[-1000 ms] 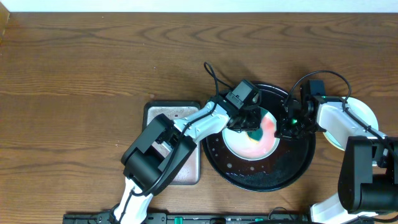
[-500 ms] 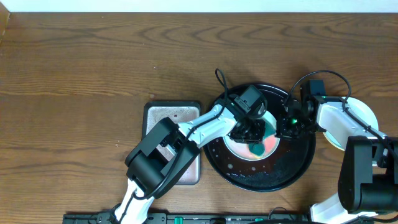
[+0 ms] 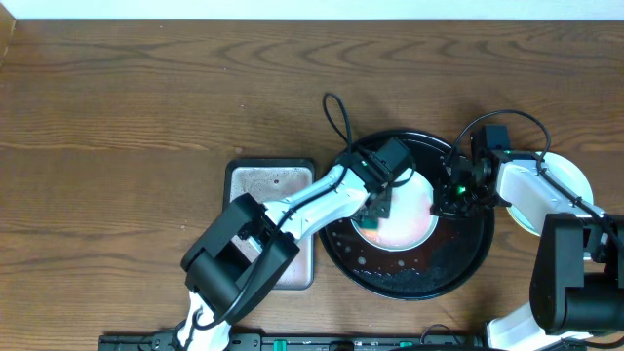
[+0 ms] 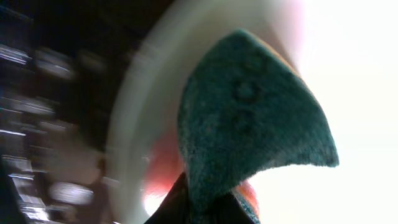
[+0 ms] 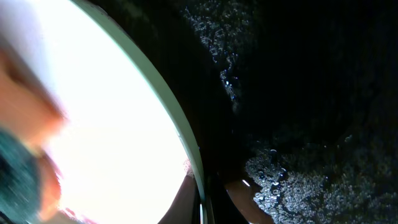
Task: Clean dirty plates on tray and stack at the side
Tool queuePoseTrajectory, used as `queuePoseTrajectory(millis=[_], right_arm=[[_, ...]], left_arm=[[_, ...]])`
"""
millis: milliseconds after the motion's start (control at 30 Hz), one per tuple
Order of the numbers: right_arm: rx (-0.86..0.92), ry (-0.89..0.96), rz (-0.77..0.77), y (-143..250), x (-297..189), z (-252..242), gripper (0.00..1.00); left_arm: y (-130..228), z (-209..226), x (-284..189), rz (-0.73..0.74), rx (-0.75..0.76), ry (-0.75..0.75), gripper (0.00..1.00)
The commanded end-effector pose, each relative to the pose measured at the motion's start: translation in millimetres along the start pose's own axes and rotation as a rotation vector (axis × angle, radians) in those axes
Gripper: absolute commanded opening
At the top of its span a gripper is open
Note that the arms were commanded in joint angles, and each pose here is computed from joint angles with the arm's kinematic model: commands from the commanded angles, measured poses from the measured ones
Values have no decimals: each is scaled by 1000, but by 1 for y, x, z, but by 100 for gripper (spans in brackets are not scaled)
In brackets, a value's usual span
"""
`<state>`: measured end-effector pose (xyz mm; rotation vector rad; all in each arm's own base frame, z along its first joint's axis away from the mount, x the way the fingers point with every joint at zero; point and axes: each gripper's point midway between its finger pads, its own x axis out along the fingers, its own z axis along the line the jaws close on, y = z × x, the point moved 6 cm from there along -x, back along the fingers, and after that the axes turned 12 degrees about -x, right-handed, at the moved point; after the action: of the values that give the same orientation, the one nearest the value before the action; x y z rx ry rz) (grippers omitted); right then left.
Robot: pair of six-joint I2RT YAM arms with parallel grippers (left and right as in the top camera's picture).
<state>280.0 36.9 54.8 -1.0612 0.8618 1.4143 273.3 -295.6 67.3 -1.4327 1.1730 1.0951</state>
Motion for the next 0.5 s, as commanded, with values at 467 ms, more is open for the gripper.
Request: queuePoseTrajectory(millis=[467], right_arm=[[15, 119, 26, 3, 7, -17, 1]], left_arm=[[-47, 37, -96, -304, -78, -108, 7]])
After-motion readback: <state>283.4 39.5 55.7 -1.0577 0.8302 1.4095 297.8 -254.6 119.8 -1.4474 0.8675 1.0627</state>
